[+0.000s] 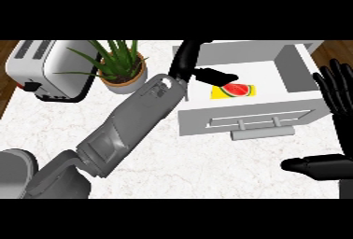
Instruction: Pick up the cup, place it into the drawer and close the drawer
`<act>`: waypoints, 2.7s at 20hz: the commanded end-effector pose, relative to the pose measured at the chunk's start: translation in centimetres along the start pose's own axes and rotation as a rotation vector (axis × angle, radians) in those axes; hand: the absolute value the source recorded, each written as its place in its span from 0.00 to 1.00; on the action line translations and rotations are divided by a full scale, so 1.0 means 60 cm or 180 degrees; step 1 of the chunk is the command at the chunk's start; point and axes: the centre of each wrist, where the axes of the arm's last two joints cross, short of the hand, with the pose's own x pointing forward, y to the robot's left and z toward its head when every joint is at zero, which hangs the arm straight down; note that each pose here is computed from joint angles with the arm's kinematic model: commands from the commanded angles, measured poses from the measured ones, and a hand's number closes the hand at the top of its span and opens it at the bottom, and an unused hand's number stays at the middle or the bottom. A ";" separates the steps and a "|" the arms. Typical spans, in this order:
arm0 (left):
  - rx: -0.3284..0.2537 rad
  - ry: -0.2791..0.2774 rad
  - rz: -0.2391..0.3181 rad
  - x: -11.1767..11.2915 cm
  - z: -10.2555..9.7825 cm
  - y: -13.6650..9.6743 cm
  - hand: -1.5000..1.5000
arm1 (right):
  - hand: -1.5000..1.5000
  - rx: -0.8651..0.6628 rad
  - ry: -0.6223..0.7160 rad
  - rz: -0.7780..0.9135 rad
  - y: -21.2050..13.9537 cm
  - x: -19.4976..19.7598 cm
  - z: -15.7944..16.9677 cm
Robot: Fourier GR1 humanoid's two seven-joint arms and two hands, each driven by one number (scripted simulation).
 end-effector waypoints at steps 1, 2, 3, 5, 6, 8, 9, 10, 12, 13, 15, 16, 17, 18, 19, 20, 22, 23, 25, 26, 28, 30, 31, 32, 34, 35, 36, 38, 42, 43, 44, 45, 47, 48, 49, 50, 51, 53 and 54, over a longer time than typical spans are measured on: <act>0.0090 -0.0169 0.0085 -0.018 0.017 -0.007 0.00 | 0.00 0.0067 -0.0009 -0.0233 0.000 0.013 0.006; 0.0078 -0.0250 0.0178 0.026 -0.006 -0.007 0.00 | 0.00 0.0089 -0.0042 -0.0435 0.008 0.018 -0.002; 0.0171 -0.0307 0.0210 0.018 -0.001 -0.007 0.00 | 0.00 0.0181 -0.0064 -0.0510 -0.004 0.003 -0.006; 0.0132 -0.0418 0.0294 0.041 -0.008 -0.011 0.00 | 0.00 0.0284 -0.0142 -0.0576 -0.003 0.031 -0.013; 0.0167 -0.0409 0.0357 0.038 -0.002 -0.016 0.00 | 1.00 0.0389 -0.0063 -0.0609 -0.012 0.016 0.007; 0.0089 -0.0522 0.0515 0.057 -0.010 -0.013 0.00 | 1.00 0.0355 -0.0113 -0.0493 -0.018 0.023 -0.007; 0.0108 -0.0502 0.0549 0.057 -0.001 -0.021 0.00 | 1.00 0.0421 -0.0062 -0.0407 -0.007 0.017 0.011; 0.0187 -0.0494 0.0540 0.059 -0.006 -0.017 0.00 | 1.00 0.0491 -0.0102 -0.0321 -0.002 0.034 0.014; 0.0197 -0.0487 0.0605 0.070 -0.007 -0.018 0.00 | 1.00 0.0754 -0.0074 0.0084 -0.021 0.049 0.017; 0.0218 -0.0536 0.0652 0.074 -0.011 -0.008 0.00 | 1.00 0.0768 0.0043 0.0195 -0.026 0.044 0.027; 0.0247 -0.0381 0.0683 0.096 -0.016 -0.009 0.00 | 1.00 0.0907 0.0122 0.0287 -0.024 0.045 0.033; 0.0342 -0.0450 0.0706 0.063 -0.022 0.036 0.00 | 1.00 0.0903 0.0104 0.0247 -0.010 0.054 0.042; 0.0268 -0.0489 0.0749 0.068 -0.019 0.058 0.00 | 1.00 0.0973 0.0233 0.0405 -0.020 0.051 0.028; 0.0361 -0.0417 0.0796 0.074 -0.014 0.053 0.00 | 1.00 0.0962 0.0244 0.0499 -0.013 0.047 0.051; 0.0292 -0.0413 0.0844 0.073 -0.013 0.069 0.00 | 1.00 0.0913 0.0226 0.0699 -0.025 0.042 0.023; 0.0405 -0.0395 0.0790 0.082 -0.016 0.073 0.00 | 1.00 0.0894 0.0183 0.0632 -0.005 0.056 0.025; 0.0422 -0.0362 0.0775 0.033 0.002 0.120 0.00 | 1.00 0.0848 0.0256 0.0823 0.020 0.050 0.025; 0.0439 -0.0394 0.0805 0.082 -0.012 0.115 0.00 | 1.00 0.0936 0.0305 0.0845 0.028 0.045 0.016; 0.0503 -0.0366 0.0904 0.046 0.010 0.154 0.00 | 1.00 0.0837 0.0333 0.1033 0.045 0.043 0.020; 0.0483 -0.0427 0.0845 0.055 0.011 0.159 0.00 | 1.00 0.0797 0.0414 0.1058 0.028 0.014 0.007; 0.0590 -0.0352 0.0887 0.030 0.042 0.174 0.00 | 1.00 0.0765 0.0415 0.1146 0.059 0.013 0.024; 0.0566 -0.0359 0.0906 0.033 0.051 0.190 0.00 | 1.00 0.0833 0.0353 0.1331 0.069 0.009 -0.016; 0.0622 -0.0354 0.0934 0.033 0.059 0.199 0.00 | 1.00 0.0886 0.0392 0.1393 0.061 -0.007 -0.013; 0.0619 -0.0316 0.0979 0.016 0.072 0.207 0.00 | 1.00 0.0912 0.0352 0.1431 0.080 -0.006 -0.010; 0.0555 -0.0285 0.0992 0.002 0.102 0.225 0.00 | 1.00 0.1015 0.0398 0.1711 0.053 -0.023 -0.010; 0.0630 -0.0328 0.1023 0.006 0.090 0.242 0.00 | 1.00 0.1178 0.0417 0.1879 0.100 -0.033 -0.018; 0.0601 -0.0356 0.0996 0.018 0.098 0.243 0.00 | 1.00 0.1219 0.0377 0.1971 0.097 -0.051 -0.012; 0.0593 -0.0329 0.1094 0.009 0.118 0.256 0.00 | 1.00 0.1333 0.0518 0.2303 0.088 -0.072 -0.022; 0.0655 -0.0243 0.0998 -0.039 0.172 0.290 0.00 | 1.00 0.1568 0.0527 0.2705 0.138 -0.113 -0.022; 0.0621 -0.0296 0.1019 -0.019 0.169 0.291 0.00 | 1.00 0.1586 0.0560 0.2824 0.133 -0.134 -0.048; 0.0651 -0.0314 0.1061 -0.036 0.174 0.296 0.00 | 1.00 0.1646 0.0554 0.2900 0.134 -0.152 -0.050; 0.0609 -0.0271 0.1036 -0.027 0.170 0.302 0.00 | 1.00 0.1694 0.0529 0.2957 0.144 -0.173 -0.049; 0.0645 -0.0338 0.1005 -0.024 0.192 0.349 0.00 | 1.00 0.1646 0.0570 0.2971 0.170 -0.186 -0.078; 0.0693 -0.0258 0.0991 -0.037 0.212 0.346 0.00 | 1.00 0.1724 0.0570 0.2913 0.170 -0.212 -0.061; 0.0711 -0.0245 0.1012 -0.050 0.222 0.351 0.00 | 1.00 0.1683 0.0612 0.2970 0.159 -0.225 -0.070; 0.0766 -0.0319 0.1066 -0.073 0.221 0.347 0.00 | 1.00 0.1646 0.0571 0.2934 0.163 -0.230 -0.094; 0.0691 -0.0264 0.0992 -0.032 0.222 0.359 0.00 | 1.00 0.1580 0.0636 0.2900 0.143 -0.255 -0.077; 0.0682 -0.0227 0.1048 -0.047 0.251 0.353 0.00 | 1.00 0.1581 0.0649 0.2897 0.164 -0.262 -0.106; 0.0709 -0.0275 0.0988 -0.057 0.241 0.366 0.00 | 1.00 0.1580 0.0676 0.2885 0.155 -0.268 -0.129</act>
